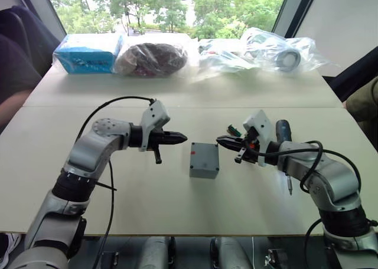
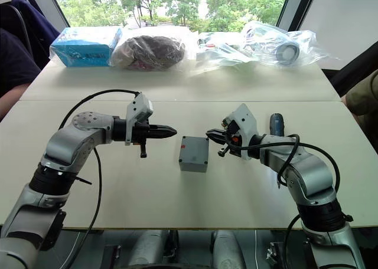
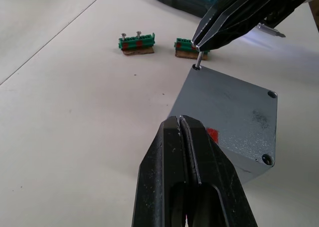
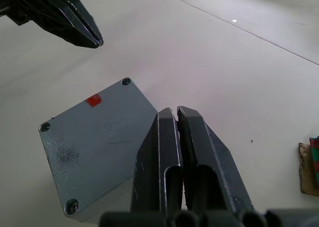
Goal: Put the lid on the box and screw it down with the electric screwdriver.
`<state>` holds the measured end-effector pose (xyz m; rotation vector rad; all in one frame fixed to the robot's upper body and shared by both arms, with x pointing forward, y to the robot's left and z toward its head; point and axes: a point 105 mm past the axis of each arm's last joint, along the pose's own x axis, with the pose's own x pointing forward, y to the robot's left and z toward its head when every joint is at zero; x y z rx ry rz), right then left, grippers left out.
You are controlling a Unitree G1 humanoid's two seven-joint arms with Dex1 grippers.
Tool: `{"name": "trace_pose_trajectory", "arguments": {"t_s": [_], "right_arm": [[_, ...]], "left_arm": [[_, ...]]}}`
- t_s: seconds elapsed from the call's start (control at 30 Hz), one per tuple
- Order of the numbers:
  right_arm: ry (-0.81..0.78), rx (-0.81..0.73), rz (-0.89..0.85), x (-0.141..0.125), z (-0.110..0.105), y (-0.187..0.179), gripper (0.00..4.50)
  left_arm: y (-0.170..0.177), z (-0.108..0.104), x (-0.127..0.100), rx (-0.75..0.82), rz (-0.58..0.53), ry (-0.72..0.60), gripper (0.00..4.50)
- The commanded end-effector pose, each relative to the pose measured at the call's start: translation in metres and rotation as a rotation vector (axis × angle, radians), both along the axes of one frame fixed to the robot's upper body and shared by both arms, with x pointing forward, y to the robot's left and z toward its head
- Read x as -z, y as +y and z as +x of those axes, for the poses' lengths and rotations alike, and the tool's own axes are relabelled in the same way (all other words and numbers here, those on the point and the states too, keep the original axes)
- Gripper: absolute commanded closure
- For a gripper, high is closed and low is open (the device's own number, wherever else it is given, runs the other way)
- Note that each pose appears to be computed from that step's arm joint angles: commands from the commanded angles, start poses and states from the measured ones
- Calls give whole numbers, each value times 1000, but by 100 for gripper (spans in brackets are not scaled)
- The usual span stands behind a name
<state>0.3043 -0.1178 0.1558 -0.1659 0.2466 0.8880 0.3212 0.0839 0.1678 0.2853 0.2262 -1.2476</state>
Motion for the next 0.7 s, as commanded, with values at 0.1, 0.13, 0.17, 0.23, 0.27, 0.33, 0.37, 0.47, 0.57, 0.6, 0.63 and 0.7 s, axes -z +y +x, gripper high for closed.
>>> {"name": "trace_pose_trajectory", "arguments": {"t_s": [0.1,0.13,0.17,0.23,0.27,0.33,0.37,0.47,0.57,0.6,0.63,0.7], "right_arm": [[-33,-12,-21,-3,-2,2,443],[-30,-11,-22,-2,-1,2,443],[-29,-10,-23,-1,-1,2,443],[-27,-8,-24,1,0,3,443],[-28,-8,-27,2,0,2,443],[-30,-6,-29,2,1,3,443],[-31,-6,-30,2,1,3,443],[-33,-6,-28,2,2,4,443],[-33,-10,-33,3,3,5,443],[-33,-10,-33,3,3,5,443],[-33,-10,-33,3,3,5,443],[-35,-11,-35,3,3,5,405]], "left_arm": [[-5,-4,-6,26,-3,-45,450],[-5,-3,-6,24,-3,-46,450],[-5,-3,-6,23,-2,-47,450],[-5,-3,-6,20,-1,-47,450],[-5,-3,-6,20,-1,-48,450],[-5,-3,-6,19,-1,-48,450],[-5,-3,-6,18,-2,-48,450],[-5,-3,-5,16,-3,-48,450],[-5,-3,-5,15,-4,-48,450],[-5,-3,-5,15,-5,-48,450],[-5,-3,-5,14,-5,-48,450],[-6,-3,-5,13,-5,-50,450]]}}
